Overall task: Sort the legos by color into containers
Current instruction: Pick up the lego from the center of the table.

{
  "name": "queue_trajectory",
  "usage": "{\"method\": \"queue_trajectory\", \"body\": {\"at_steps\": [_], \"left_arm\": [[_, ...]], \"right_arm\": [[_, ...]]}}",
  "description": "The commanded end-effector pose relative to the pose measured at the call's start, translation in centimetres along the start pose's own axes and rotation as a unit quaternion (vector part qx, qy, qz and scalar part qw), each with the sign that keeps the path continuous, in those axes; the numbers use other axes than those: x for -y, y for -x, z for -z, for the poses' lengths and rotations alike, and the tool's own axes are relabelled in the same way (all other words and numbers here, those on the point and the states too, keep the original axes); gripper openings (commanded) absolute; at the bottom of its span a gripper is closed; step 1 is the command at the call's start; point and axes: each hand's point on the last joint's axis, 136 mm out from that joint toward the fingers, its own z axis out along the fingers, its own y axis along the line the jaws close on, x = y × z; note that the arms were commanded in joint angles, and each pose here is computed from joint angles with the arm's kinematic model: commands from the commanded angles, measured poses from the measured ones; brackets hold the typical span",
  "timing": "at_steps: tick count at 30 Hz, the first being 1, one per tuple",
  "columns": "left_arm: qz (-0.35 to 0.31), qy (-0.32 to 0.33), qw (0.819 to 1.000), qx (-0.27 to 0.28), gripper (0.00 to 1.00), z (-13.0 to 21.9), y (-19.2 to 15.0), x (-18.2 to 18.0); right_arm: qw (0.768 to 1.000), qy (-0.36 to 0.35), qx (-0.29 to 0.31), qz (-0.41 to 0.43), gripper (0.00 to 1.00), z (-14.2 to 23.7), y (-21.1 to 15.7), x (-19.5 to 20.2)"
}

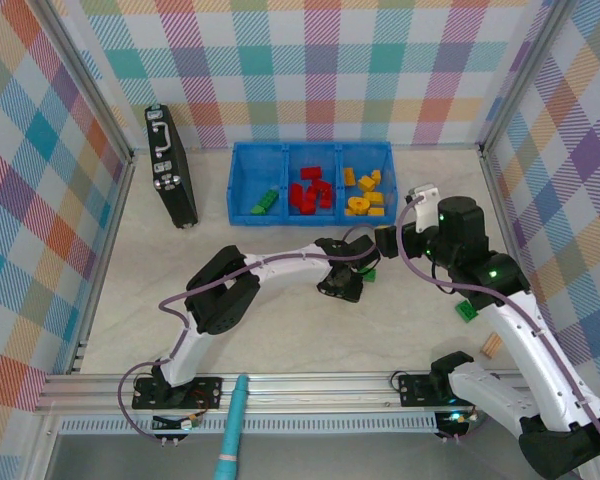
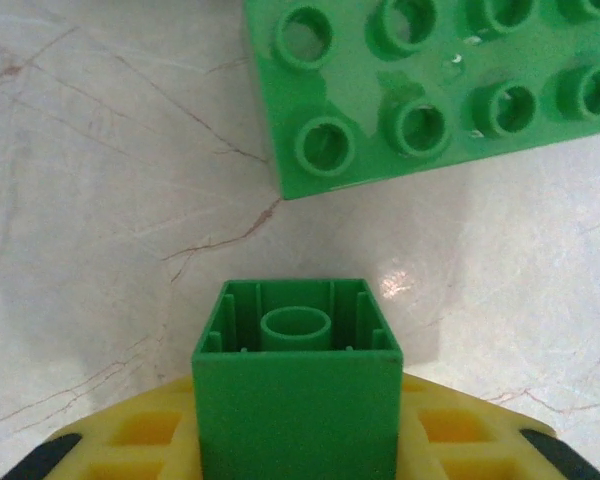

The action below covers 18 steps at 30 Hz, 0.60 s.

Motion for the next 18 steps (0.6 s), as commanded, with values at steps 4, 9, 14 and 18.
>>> {"method": "queue_trajectory", "body": {"at_steps": [4, 9, 14, 18], "left_arm": [[-0.005, 0.033, 0.999, 0.010, 0.25, 2.0, 0.2, -3.0], [0.006, 0.068, 0.997, 0.035, 0.24, 5.4, 1.6, -7.4], [0.009, 0.101, 0.992, 0.073, 0.23, 9.3, 3.6, -11.2], [0.013, 0.131, 0.985, 0.109, 0.23, 12.0, 5.8, -14.6]], "right_arm": [[1.000, 0.008, 0.005, -0.006, 0.99, -1.2, 0.4, -0.2], [1.000, 0.009, -0.003, -0.005, 0.99, -1.8, 0.4, -0.2], [1.000, 0.008, -0.012, -0.005, 0.99, -2.6, 0.4, -0.1], [1.000, 0.010, -0.025, -0.007, 0.99, -3.4, 0.2, -0.2]]}}
